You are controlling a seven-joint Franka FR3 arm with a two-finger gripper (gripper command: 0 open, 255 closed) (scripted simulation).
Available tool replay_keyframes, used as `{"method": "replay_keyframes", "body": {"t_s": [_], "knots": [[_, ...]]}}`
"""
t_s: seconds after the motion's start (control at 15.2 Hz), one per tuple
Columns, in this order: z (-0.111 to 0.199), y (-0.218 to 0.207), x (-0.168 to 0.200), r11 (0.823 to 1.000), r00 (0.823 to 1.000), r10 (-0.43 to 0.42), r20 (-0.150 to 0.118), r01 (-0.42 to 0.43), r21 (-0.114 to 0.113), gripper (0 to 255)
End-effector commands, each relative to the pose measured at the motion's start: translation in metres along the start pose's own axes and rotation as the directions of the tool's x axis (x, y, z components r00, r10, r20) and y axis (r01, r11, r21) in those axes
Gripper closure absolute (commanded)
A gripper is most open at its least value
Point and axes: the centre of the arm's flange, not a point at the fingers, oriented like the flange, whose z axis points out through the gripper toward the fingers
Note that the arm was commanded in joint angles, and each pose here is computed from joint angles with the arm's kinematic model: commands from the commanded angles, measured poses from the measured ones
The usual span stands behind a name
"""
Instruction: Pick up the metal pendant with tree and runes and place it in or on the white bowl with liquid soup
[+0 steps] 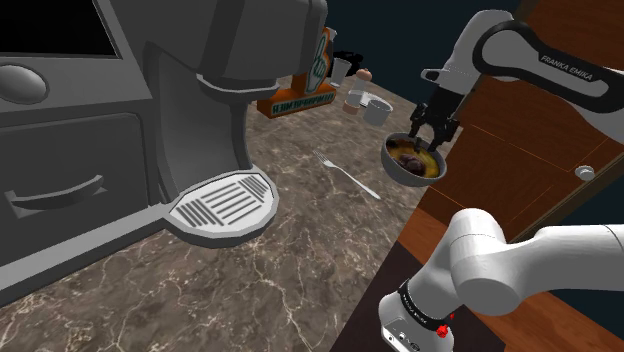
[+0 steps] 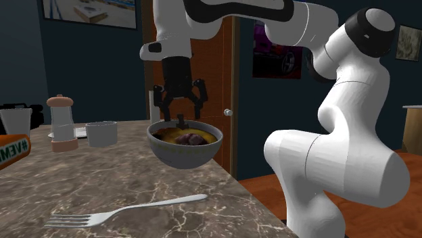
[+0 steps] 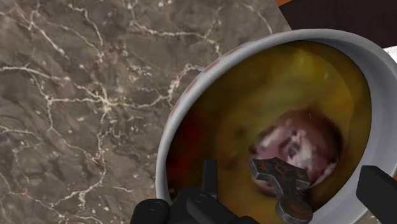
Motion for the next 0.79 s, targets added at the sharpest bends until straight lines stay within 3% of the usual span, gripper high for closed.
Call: {"method": "replay_keyframes", "body": {"t_s": [0.0,0.26,0.73], "knots": [[0.000,0.000,0.000,1.000,1.000,0.000,0.000,0.000,0.000,0],[-0.050,0.000,0.000,1.000,1.000,0.000,0.000,0.000,0.000,0],[-0.050,0.000,0.000,1.000,1.000,0.000,0.000,0.000,0.000,0]]}}
